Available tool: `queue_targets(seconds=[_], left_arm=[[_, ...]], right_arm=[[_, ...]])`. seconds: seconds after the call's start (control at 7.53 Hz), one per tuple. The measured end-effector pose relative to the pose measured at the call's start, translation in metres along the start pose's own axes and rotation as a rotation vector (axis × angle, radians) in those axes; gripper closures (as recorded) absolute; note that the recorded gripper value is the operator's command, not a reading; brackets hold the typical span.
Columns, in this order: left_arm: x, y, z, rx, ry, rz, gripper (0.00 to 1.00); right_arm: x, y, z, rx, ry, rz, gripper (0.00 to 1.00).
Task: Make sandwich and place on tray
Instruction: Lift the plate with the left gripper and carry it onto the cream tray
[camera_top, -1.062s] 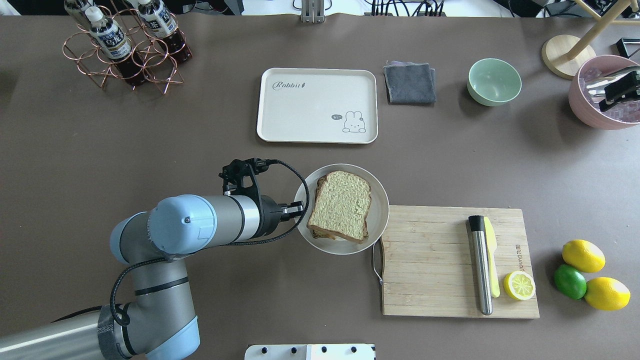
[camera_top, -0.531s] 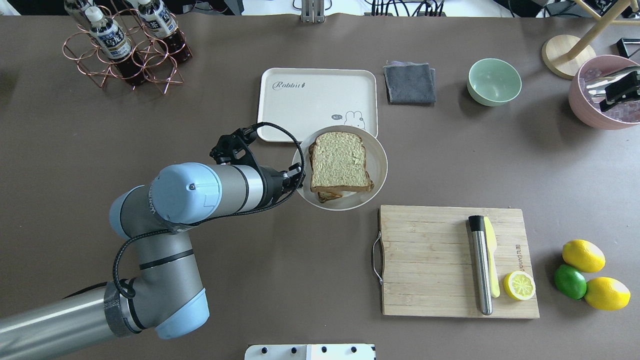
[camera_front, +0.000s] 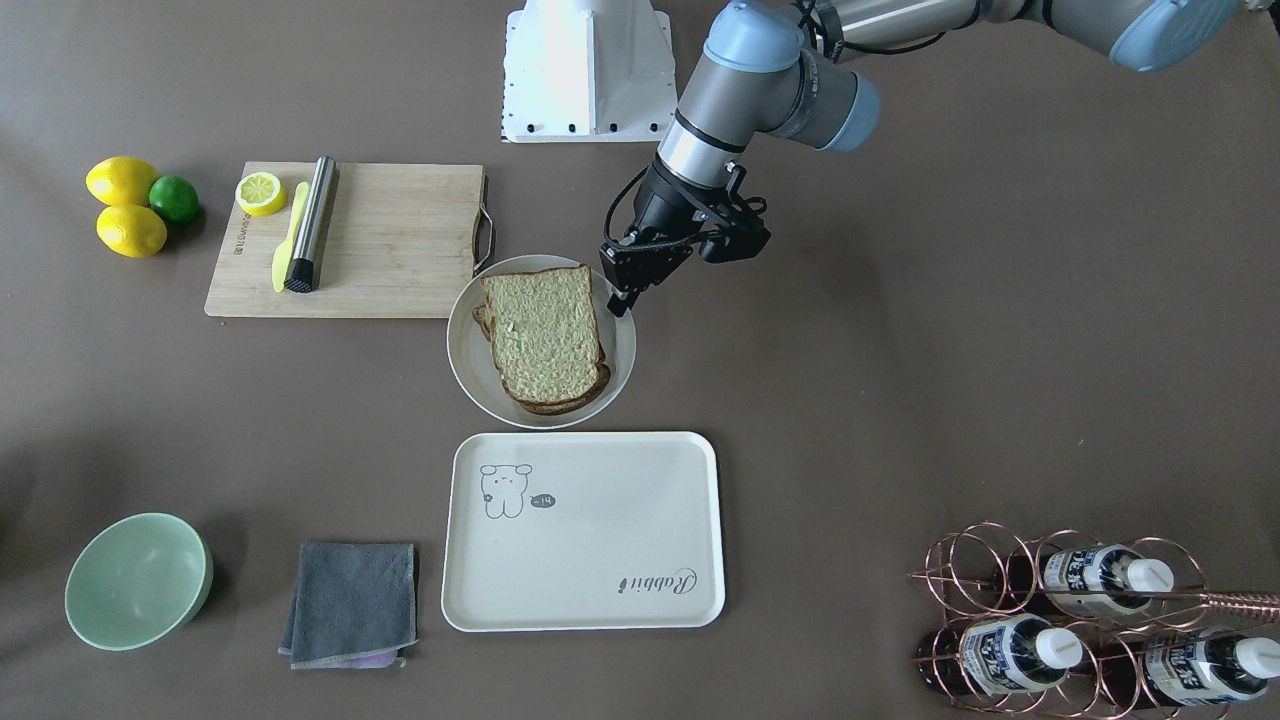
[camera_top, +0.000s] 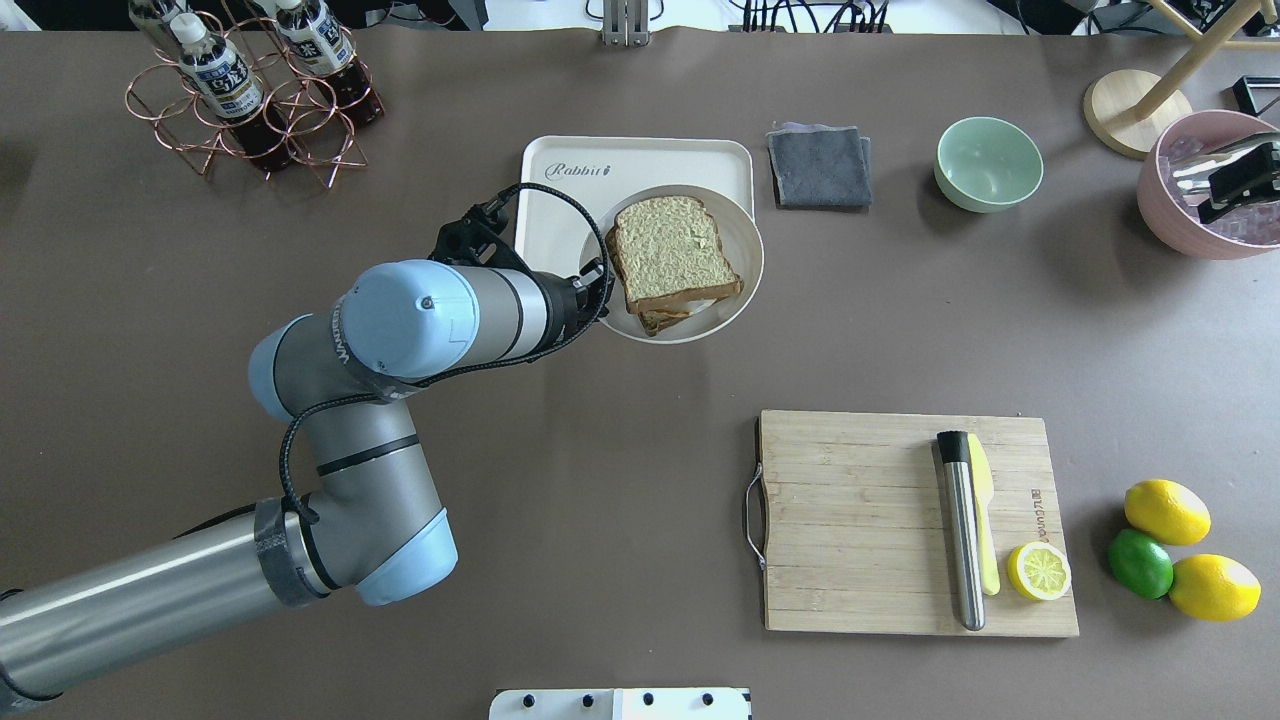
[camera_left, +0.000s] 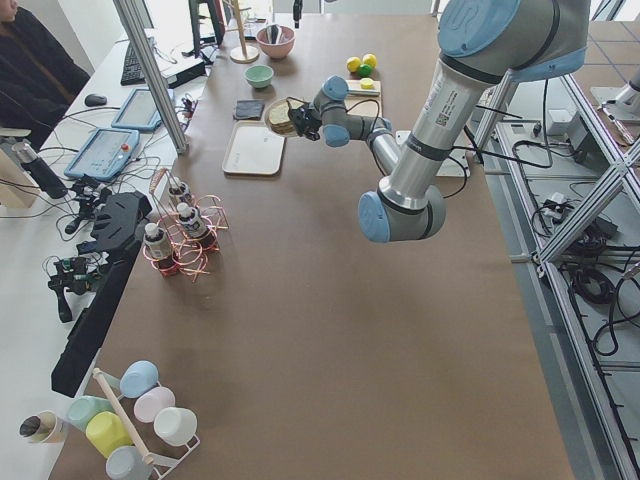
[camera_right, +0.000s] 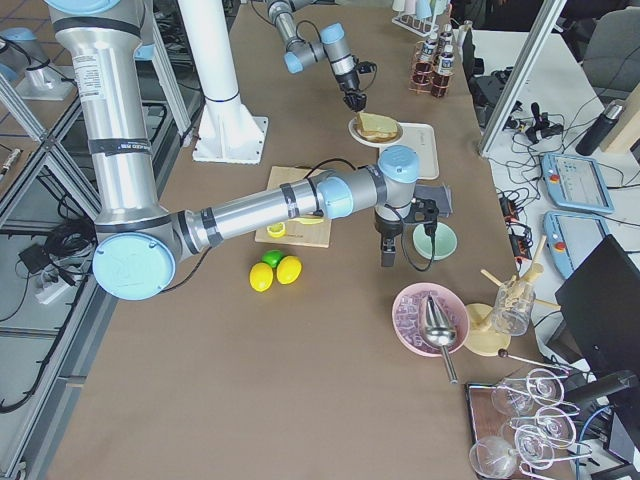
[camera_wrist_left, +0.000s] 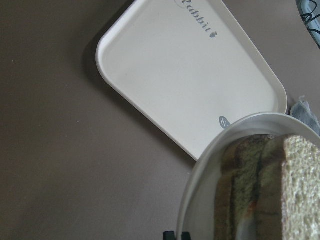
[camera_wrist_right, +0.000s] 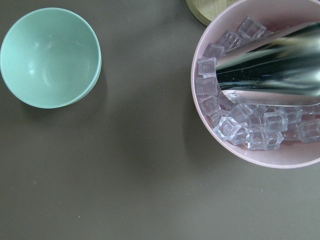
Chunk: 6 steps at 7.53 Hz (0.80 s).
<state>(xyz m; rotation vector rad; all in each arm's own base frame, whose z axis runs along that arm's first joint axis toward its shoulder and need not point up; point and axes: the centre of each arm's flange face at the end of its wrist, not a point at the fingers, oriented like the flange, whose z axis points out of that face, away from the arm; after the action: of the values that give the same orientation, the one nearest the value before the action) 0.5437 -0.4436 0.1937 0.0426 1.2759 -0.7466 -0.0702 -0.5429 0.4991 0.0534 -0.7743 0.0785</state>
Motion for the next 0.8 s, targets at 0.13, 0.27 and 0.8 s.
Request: queue_targets(seconds=[0.13, 0.27, 0.8], left_arm=[[0.010, -0.014, 0.012, 0.027, -0.008, -0.014, 1.00], [0.021, -0.029, 0.020, 0.054, -0.012, -0.022, 1.00], [0.045, -0.071, 0.064, 0.130, -0.064, -0.007, 1.00]], right_arm=[[0.000, 0.000, 0.000, -0.002, -0.004, 0.000, 0.01], [0.001, 0.001, 0.000, -0.005, -0.007, 0.001, 0.01], [0.004, 0.003, 0.001, -0.010, -0.013, 0.007, 0.01]])
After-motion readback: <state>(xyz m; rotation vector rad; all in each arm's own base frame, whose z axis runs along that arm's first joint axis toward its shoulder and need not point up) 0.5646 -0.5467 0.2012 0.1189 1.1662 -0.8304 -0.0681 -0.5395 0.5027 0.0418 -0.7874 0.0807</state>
